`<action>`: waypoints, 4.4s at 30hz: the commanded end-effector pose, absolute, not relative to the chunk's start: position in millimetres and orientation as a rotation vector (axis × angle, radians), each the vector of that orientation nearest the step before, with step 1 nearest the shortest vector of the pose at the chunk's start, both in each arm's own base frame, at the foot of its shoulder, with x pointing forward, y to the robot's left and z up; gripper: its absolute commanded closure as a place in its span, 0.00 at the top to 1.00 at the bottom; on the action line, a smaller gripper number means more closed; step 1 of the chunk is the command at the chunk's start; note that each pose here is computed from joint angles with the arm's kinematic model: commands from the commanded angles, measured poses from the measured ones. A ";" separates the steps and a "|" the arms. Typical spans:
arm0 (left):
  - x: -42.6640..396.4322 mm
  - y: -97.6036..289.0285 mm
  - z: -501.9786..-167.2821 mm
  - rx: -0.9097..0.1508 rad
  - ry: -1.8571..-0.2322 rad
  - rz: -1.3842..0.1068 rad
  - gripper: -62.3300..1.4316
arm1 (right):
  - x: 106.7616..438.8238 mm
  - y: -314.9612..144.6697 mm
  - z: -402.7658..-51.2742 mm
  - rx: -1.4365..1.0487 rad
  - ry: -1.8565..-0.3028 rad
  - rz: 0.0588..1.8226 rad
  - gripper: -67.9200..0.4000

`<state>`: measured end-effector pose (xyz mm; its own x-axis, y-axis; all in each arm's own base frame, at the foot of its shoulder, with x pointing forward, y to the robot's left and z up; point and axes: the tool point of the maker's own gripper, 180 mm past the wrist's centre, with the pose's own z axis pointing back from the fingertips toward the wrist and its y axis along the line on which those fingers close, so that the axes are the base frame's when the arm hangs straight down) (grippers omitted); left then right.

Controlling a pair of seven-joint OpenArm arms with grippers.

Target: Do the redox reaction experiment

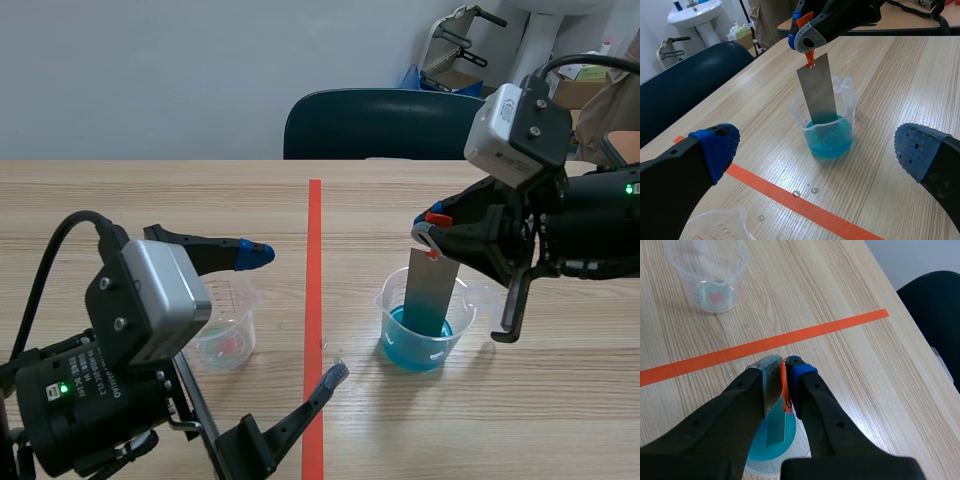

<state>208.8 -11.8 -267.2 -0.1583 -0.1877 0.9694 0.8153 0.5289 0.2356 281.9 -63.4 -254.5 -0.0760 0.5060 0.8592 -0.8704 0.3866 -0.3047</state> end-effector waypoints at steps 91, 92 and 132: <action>209.8 -14.8 -255.4 -0.590 -1.512 -0.955 1.00 | 254.2 -54.8 -114.5 0.392 -1.241 1.216 0.01; 209.8 -14.8 -255.4 -0.590 -1.512 -0.955 1.00 | 254.1 -54.7 -114.6 0.393 -1.241 1.216 0.01; 209.8 -14.8 -255.4 -0.590 -1.512 -0.955 1.00 | 253.9 -54.7 -115.1 0.394 -1.240 1.215 0.01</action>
